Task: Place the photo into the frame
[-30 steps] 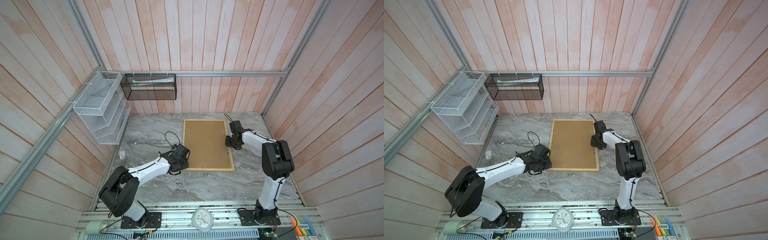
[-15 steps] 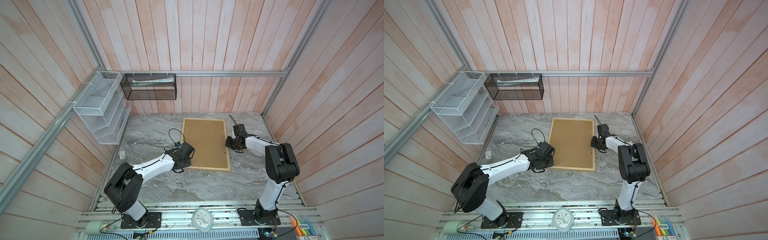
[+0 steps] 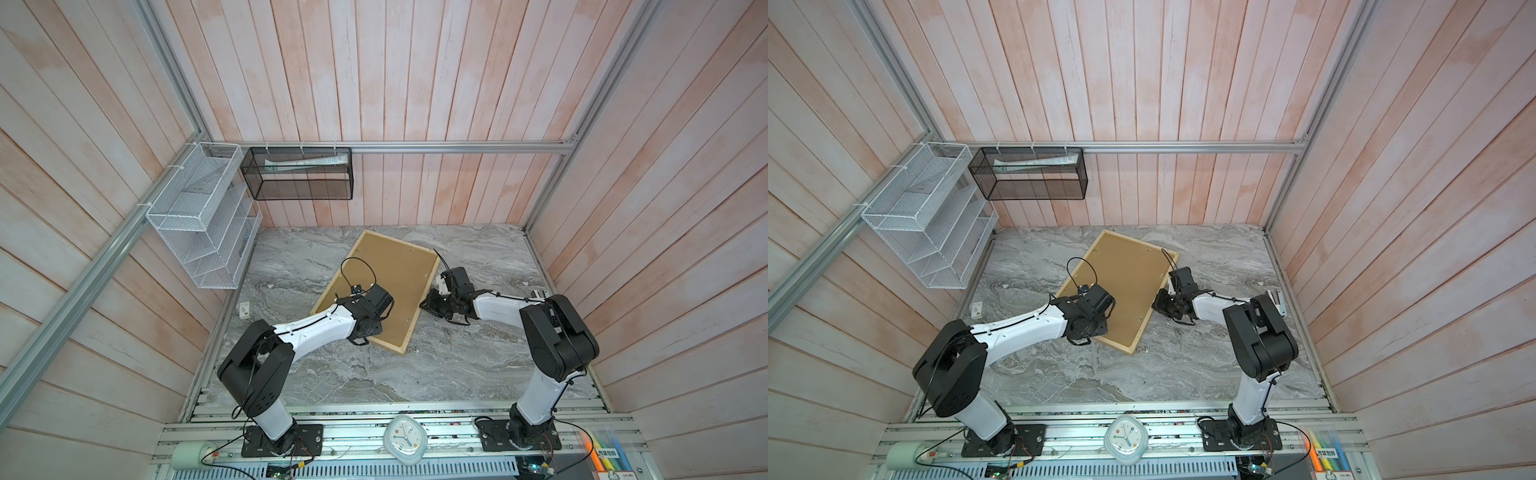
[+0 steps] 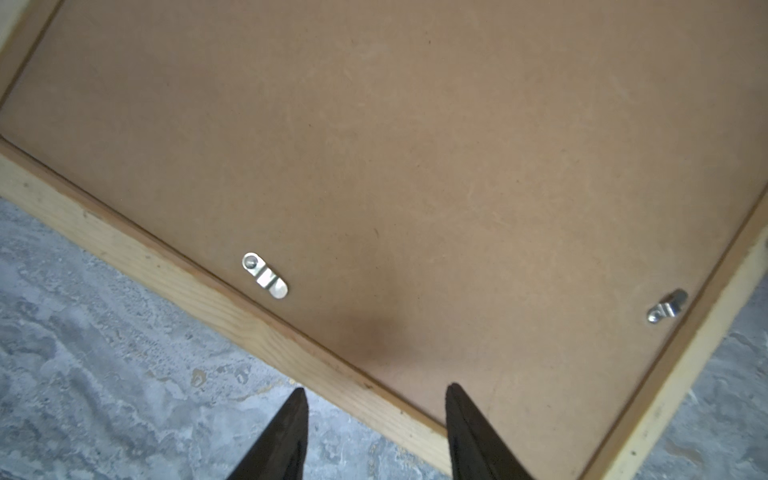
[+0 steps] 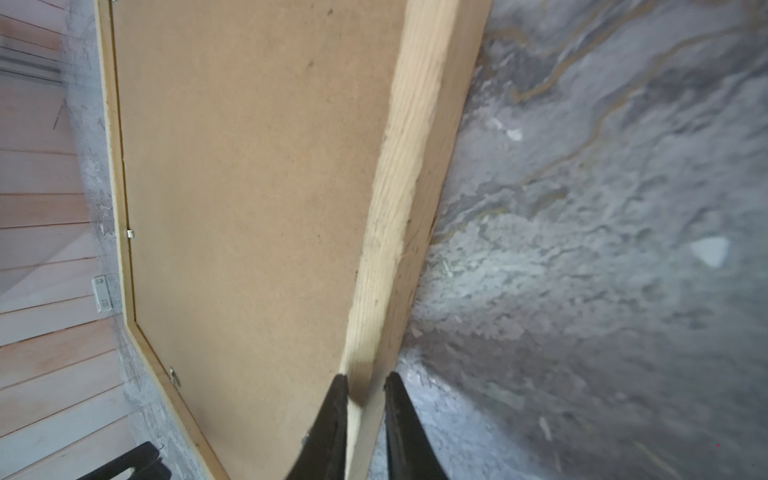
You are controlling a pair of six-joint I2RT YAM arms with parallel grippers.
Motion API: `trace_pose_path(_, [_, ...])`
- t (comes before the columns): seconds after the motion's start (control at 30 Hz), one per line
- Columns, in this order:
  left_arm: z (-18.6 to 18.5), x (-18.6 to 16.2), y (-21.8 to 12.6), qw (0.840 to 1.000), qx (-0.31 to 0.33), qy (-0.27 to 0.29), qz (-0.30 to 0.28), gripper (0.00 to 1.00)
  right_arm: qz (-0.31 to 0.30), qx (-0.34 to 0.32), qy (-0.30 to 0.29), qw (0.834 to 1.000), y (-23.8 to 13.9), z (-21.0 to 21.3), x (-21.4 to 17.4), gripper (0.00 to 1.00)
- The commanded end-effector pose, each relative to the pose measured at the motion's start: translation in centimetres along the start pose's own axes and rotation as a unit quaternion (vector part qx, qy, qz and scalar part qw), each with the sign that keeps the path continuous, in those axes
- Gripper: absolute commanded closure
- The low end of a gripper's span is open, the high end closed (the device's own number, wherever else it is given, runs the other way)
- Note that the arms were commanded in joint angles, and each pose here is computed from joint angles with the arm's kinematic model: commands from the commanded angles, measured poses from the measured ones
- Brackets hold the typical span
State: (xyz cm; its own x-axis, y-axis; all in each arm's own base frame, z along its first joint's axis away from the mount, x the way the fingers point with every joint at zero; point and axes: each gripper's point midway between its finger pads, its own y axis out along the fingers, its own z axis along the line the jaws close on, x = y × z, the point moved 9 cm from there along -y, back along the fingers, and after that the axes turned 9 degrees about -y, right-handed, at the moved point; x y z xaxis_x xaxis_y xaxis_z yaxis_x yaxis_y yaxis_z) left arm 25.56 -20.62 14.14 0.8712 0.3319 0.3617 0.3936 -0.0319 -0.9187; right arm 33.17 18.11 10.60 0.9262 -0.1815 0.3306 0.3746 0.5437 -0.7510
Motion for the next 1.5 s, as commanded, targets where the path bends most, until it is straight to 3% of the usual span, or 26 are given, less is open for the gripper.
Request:
trace_pose_path(0.0, [1.0, -0.6, -0.1, 1.000, 0.013, -0.014, 0.003, 0.44, -0.013, 0.009, -0.021, 1.000, -1.4, 0.8, 0.9, 0.69])
trace_pose_path(0.13, [1.1, -0.9, 0.3, 1.000, 0.012, -0.017, 0.009, 0.43, -0.043, 0.005, -0.064, 0.997, -3.7, 1.9, 2.3, 0.56])
trace_pose_path(0.4, [0.9, -1.2, 1.8, 1.000, 0.019, -0.014, 0.020, 0.43, -0.065, -0.022, -0.132, 0.989, -6.3, 3.2, 4.6, 0.55])
trace_pose_path(0.7, [1.3, -1.0, 3.0, 0.999, 0.009, -0.019, 0.029, 0.48, -0.102, -0.015, -0.120, 0.987, -8.8, 2.0, 5.0, 0.56])
trace_pose_path(1.0, [2.1, -0.4, 4.2, 0.999, 0.014, -0.001, 0.034, 0.62, -0.124, -0.027, -0.103, 0.986, -11.0, 0.6, 5.0, 0.57])
trace_pose_path(1.47, [2.7, 1.9, 6.3, 0.996, -0.018, 0.088, 0.030, 0.81, -0.137, -0.032, -0.090, 0.986, -12.3, -0.3, 4.4, 0.57])
